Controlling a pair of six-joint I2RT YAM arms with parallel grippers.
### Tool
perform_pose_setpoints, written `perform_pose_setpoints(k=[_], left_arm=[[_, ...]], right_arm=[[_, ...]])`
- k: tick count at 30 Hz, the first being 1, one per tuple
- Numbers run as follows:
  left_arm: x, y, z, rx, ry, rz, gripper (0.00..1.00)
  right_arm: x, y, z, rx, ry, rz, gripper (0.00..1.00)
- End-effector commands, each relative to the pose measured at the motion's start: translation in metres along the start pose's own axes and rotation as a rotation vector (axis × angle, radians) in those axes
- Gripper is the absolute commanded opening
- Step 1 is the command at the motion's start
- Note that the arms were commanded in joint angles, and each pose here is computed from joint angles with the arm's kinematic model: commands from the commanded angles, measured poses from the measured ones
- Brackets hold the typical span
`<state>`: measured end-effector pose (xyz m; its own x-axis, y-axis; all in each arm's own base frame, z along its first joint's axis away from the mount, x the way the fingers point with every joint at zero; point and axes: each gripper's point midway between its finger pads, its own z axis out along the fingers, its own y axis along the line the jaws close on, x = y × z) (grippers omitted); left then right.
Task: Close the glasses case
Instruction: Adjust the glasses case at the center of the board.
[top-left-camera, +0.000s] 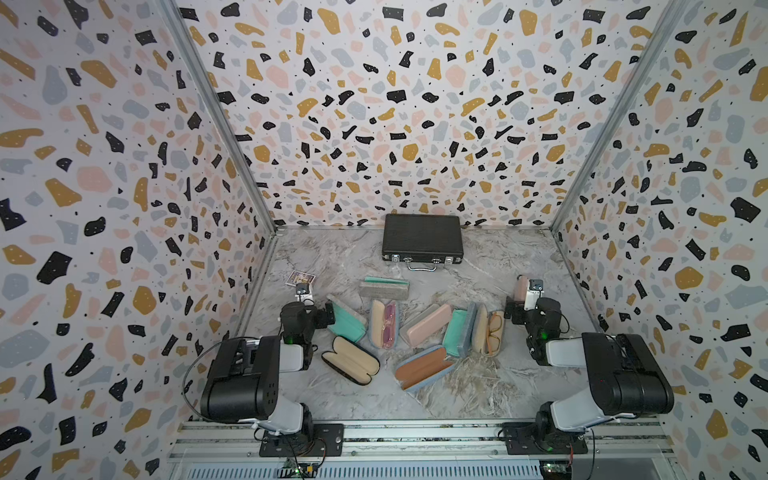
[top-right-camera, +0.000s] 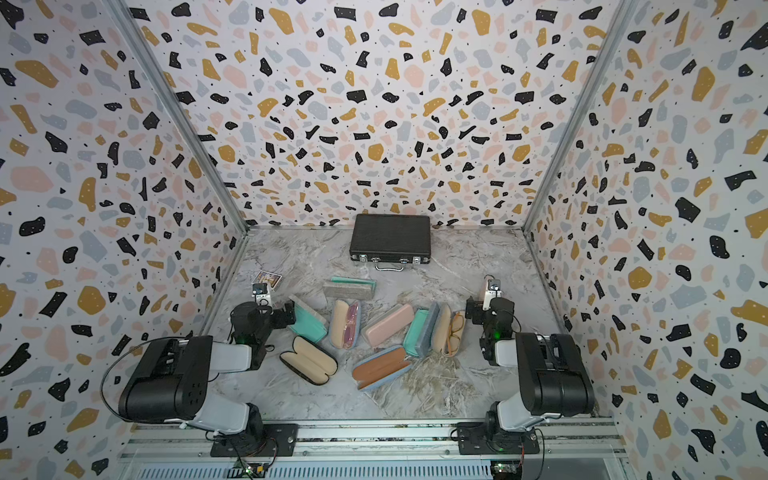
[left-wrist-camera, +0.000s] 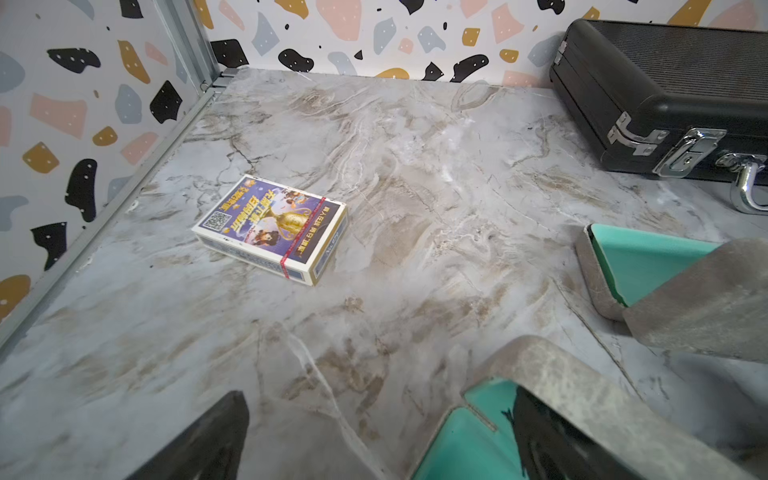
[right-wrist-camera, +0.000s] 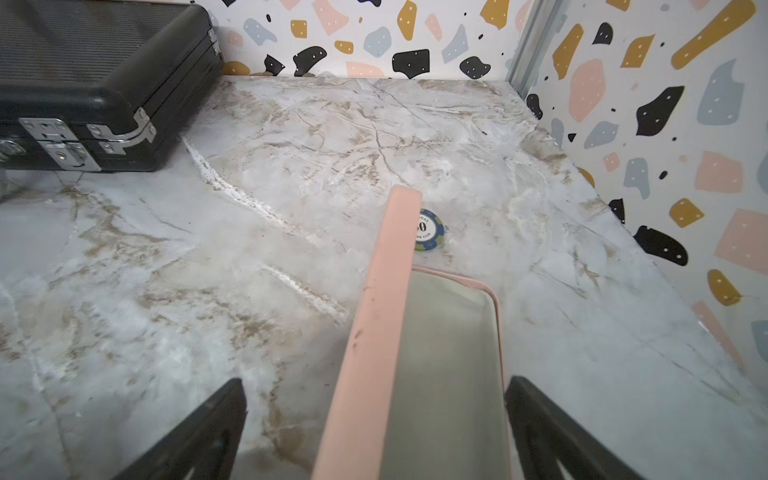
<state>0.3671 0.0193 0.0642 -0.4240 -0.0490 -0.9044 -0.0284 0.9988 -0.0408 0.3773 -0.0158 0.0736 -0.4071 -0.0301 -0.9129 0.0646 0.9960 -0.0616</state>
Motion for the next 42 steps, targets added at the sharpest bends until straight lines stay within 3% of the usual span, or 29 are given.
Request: perform_pose_setpoints(k=[1,42], left_arm=[[-0.0182,0.0003,0.0029,0.005,-0.062,0.009,0.99],[-0.0190,-0.0002,0.0022,0.005,-0.063,0.008,0.99]], right_arm=[[-0.0111,0.0018,0.0021,-0.006,-0.031,-0.009,1.00],[-0.0106,-0.0022,0.0035,0.017,-0.021,0.002,1.00]])
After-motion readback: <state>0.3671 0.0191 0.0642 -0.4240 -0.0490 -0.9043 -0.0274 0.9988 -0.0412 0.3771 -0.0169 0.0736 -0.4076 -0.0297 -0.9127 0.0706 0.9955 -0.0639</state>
